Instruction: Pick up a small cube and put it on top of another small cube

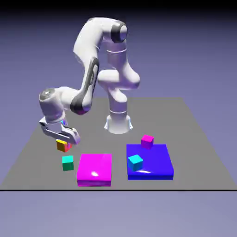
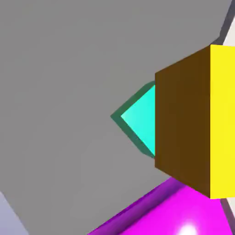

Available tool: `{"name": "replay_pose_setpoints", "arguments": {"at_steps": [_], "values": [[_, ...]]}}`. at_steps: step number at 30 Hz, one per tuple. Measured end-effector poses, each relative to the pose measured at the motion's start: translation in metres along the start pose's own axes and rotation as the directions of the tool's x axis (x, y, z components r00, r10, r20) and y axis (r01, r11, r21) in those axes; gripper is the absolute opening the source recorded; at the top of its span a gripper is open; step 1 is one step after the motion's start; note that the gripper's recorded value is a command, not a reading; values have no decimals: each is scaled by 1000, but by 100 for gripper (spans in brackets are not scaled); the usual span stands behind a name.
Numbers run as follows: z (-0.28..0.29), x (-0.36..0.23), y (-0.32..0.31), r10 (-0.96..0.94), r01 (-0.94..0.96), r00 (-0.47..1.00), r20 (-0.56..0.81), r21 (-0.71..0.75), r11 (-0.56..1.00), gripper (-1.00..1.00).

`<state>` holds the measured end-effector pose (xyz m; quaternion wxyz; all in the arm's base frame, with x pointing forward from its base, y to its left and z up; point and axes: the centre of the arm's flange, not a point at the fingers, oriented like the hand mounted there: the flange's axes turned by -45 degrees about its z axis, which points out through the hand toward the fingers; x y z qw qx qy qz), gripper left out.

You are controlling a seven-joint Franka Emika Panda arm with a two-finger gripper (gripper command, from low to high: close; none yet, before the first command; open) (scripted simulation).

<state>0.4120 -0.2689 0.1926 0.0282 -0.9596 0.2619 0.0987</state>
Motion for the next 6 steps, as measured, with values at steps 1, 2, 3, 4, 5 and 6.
{"name": "replay_pose_setpoints", "arguments": {"at_steps": [1,2,3,4,5,6], "values": [[16,0,0,1,-1,1000,0,-1,1000,100],[16,0,0,1,-1,1000,0,-2,1000,100],[16,0,0,1,-1,1000,0,-2,1000,100],[-1,0,0,0,0,1000,0,-2,1000,100],[-19,-1,0,0,0,1000,0,-1,1000,100],[-37,-2,0,0,0,1000,0,-2,1000,100]]}}
